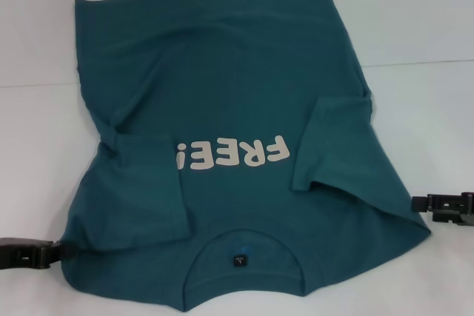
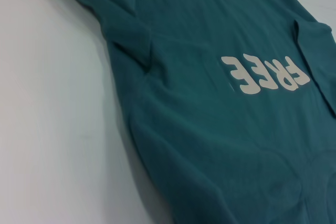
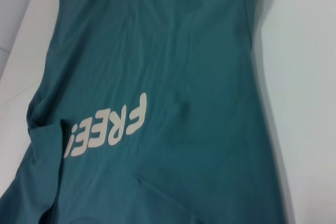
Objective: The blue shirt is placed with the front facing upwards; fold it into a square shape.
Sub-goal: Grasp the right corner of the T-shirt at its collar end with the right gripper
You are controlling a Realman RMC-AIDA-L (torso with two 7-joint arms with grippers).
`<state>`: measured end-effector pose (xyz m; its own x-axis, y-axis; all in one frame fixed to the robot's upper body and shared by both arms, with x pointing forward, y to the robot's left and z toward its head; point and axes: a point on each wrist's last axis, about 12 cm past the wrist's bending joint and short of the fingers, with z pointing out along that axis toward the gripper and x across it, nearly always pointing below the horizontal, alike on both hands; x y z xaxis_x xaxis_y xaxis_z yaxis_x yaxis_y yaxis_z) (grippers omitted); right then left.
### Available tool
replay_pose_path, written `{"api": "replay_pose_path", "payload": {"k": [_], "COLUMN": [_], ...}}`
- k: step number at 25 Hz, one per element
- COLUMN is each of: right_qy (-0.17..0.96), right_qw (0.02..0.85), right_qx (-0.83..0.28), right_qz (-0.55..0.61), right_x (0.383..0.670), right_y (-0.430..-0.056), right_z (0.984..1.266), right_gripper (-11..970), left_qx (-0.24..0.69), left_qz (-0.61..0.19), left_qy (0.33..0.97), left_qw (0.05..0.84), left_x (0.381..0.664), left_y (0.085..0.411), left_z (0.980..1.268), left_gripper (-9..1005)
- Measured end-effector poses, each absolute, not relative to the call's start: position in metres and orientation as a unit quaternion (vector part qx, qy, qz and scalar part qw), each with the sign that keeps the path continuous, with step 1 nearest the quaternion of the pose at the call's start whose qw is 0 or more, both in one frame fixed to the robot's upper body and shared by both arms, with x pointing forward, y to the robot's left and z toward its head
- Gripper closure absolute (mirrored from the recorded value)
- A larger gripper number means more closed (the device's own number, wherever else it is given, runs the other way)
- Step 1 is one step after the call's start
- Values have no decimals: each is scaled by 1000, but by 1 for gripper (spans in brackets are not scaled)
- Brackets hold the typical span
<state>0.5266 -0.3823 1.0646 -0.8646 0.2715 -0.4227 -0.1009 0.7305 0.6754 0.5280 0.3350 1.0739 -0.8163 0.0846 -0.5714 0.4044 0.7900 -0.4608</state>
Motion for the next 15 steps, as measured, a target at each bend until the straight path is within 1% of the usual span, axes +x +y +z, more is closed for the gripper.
{"api": "replay_pose_path", "payload": {"k": [15], "right_qy": [899], "right_qw": [244], "right_qx": [48], "right_qz": [361], "right_x": [523], "right_y": [-381], "right_z": [1061], "right_gripper": [183], "left_qx": [136], "left_qz": [-297], "left_qy": [905], "left_qw": [273], "left_x": [530], "left_y": [333], "left_z": [1074], "left_gripper": [994]}}
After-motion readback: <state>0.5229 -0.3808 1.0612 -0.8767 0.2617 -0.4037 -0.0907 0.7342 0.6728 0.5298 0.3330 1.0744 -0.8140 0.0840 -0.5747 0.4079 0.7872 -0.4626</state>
